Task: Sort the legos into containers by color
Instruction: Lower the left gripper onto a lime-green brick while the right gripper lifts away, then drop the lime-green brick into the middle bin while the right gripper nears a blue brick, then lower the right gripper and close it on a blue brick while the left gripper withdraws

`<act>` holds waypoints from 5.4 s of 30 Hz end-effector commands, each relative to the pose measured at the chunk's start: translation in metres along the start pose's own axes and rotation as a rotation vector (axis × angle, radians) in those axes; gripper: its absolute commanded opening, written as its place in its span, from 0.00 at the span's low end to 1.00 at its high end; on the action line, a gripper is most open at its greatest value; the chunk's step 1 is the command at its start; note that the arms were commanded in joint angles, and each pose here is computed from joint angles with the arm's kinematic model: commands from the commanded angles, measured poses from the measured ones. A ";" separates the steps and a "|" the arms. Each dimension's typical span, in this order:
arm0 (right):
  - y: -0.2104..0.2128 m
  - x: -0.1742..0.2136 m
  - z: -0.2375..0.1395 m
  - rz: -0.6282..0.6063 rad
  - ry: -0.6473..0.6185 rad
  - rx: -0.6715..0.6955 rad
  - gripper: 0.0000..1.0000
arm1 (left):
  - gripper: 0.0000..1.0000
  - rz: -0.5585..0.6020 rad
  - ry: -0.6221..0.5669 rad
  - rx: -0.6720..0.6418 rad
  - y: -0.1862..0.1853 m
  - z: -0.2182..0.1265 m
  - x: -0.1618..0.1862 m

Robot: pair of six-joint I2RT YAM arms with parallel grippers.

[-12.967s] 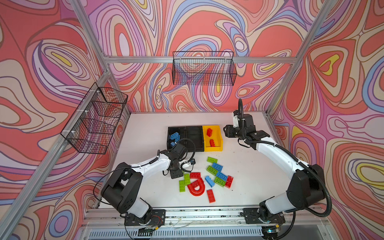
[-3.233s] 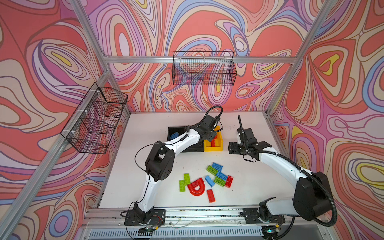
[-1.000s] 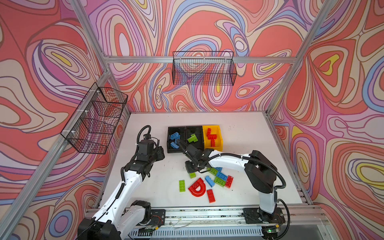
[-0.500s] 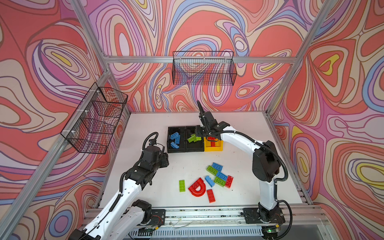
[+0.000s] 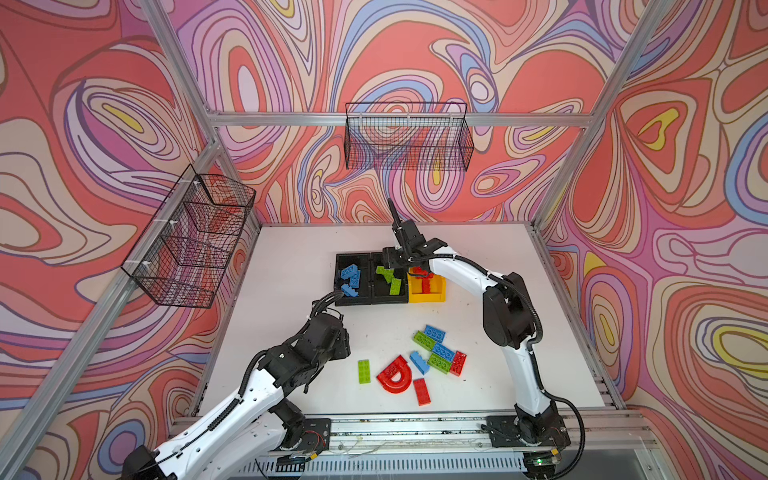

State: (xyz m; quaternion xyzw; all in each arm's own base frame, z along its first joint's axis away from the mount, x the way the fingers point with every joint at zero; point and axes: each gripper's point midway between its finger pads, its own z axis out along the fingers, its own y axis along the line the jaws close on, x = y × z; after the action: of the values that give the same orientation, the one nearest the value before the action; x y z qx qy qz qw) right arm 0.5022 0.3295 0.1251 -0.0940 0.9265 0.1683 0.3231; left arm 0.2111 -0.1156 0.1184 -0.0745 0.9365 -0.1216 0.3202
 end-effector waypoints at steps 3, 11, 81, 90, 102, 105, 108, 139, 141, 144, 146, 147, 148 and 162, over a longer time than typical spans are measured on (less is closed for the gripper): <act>-0.011 -0.029 -0.045 0.001 -0.101 -0.012 0.73 | 0.66 -0.010 0.061 -0.033 -0.006 0.008 0.022; -0.044 -0.022 -0.087 0.041 -0.150 0.027 0.72 | 0.69 0.016 0.160 -0.002 -0.023 0.020 0.050; -0.136 0.035 -0.152 0.192 -0.150 0.228 0.70 | 0.25 0.305 0.087 0.137 -0.151 0.121 -0.119; -0.129 0.061 -0.167 0.110 -0.078 0.188 0.71 | 0.35 0.289 0.058 0.118 -0.151 0.174 -0.162; -0.119 0.152 -0.150 0.230 0.138 0.196 0.81 | 0.72 0.300 -0.061 0.124 -0.160 0.157 -0.205; -0.107 0.169 -0.147 0.271 0.154 0.229 0.80 | 0.73 0.294 -0.118 0.117 -0.150 0.132 -0.223; -0.091 0.181 -0.144 0.302 0.165 0.227 0.82 | 0.73 0.277 -0.178 0.095 -0.128 0.103 -0.240; -0.072 0.242 -0.096 0.528 0.332 0.314 0.82 | 0.70 0.158 -0.200 0.134 -0.034 0.057 -0.218; -0.070 0.240 -0.095 0.526 0.327 0.313 0.79 | 0.70 0.161 -0.201 0.126 -0.032 0.057 -0.218; -0.069 0.237 -0.096 0.522 0.320 0.311 0.72 | 0.70 0.160 -0.200 0.117 -0.030 0.059 -0.217; -0.068 0.234 -0.096 0.520 0.314 0.307 0.67 | 0.70 0.159 -0.197 0.110 -0.029 0.060 -0.217; -0.068 0.232 -0.096 0.515 0.311 0.306 0.66 | 0.70 0.161 -0.195 0.110 -0.029 0.061 -0.216; -0.067 0.229 -0.097 0.510 0.307 0.303 0.65 | 0.70 0.161 -0.191 0.111 -0.029 0.062 -0.216; 0.002 0.101 -0.094 0.300 0.100 0.131 0.57 | 0.69 0.108 -0.227 0.054 -0.014 0.044 -0.209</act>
State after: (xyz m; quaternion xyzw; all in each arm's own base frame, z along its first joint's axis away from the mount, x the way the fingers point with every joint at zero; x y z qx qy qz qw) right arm 0.3540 0.2673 0.1302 0.0958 0.9554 0.1484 0.2367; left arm 0.4121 -0.1010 0.2042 -0.0066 0.8981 -0.1298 0.4201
